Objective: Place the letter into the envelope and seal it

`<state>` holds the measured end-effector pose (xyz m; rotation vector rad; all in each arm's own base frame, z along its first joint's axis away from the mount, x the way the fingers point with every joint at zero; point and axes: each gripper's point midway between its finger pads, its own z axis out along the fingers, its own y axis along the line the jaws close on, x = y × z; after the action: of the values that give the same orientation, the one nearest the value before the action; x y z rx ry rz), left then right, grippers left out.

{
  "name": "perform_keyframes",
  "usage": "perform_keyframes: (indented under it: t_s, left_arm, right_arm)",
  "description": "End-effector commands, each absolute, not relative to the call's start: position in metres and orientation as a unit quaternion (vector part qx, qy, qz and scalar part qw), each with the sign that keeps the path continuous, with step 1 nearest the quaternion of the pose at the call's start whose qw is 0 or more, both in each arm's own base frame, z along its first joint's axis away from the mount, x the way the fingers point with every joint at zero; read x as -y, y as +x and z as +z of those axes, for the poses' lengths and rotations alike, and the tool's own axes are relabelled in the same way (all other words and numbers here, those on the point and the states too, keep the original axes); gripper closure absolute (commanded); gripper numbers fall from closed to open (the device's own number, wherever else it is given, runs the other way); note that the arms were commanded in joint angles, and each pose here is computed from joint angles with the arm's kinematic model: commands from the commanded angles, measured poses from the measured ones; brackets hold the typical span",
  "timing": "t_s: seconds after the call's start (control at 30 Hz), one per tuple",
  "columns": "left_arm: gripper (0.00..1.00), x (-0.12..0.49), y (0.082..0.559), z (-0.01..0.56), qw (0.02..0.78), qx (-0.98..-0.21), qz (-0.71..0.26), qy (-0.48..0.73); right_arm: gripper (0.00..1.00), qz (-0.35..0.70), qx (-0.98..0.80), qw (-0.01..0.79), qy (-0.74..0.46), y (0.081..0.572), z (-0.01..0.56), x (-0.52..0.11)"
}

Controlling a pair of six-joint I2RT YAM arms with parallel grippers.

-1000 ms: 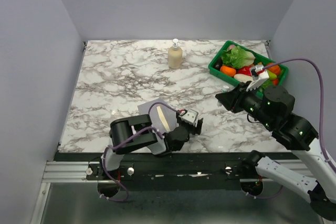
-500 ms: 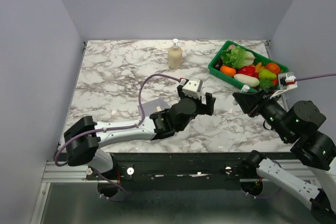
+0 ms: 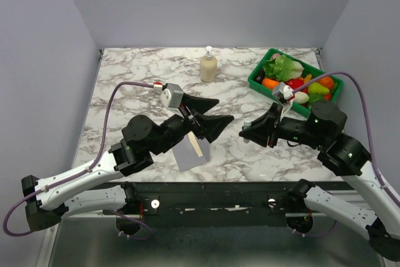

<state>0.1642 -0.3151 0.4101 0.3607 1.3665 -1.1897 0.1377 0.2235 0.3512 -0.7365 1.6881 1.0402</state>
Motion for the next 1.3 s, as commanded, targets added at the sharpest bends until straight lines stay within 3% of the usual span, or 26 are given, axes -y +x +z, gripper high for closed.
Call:
perform_keyframes:
  t_s: [0.0, 0.33, 0.47, 0.73, 0.97, 1.27]
  left_arm:
    - [0.14, 0.341, 0.11, 0.419, 0.54, -0.525, -0.593, 0.284]
    - [0.25, 0.351, 0.11, 0.4, 0.515, -0.55, -0.585, 0.301]
    - [0.36, 0.342, 0.13, 0.406, 0.541, -0.572, -0.564, 0.249]
    - [0.33, 0.317, 0.15, 0.451, 0.574, -0.589, -0.545, 0.164]
    - [0.43, 0.336, 0.165, 0.42, 0.541, -0.686, -0.45, 0.185]
    - [0.45, 0.357, 0.166, 0.393, 0.528, -0.741, -0.357, 0.213]
  right_arm:
    - [0.99, 0.518, -0.613, 0.451, -0.391, 0.106, 0.369, -0.253]
    - [0.99, 0.551, -0.587, 0.431, -0.407, 0.099, 0.377, -0.262]
    - [0.99, 0.547, -0.594, 0.43, -0.402, 0.101, 0.374, -0.263]
    - [0.99, 0.501, -0.652, 0.443, -0.358, 0.13, 0.355, -0.261]
    - [0.99, 0.488, -0.669, 0.44, -0.347, 0.138, 0.346, -0.262]
    - [0.99, 0.474, -0.678, 0.455, -0.33, 0.145, 0.347, -0.257]
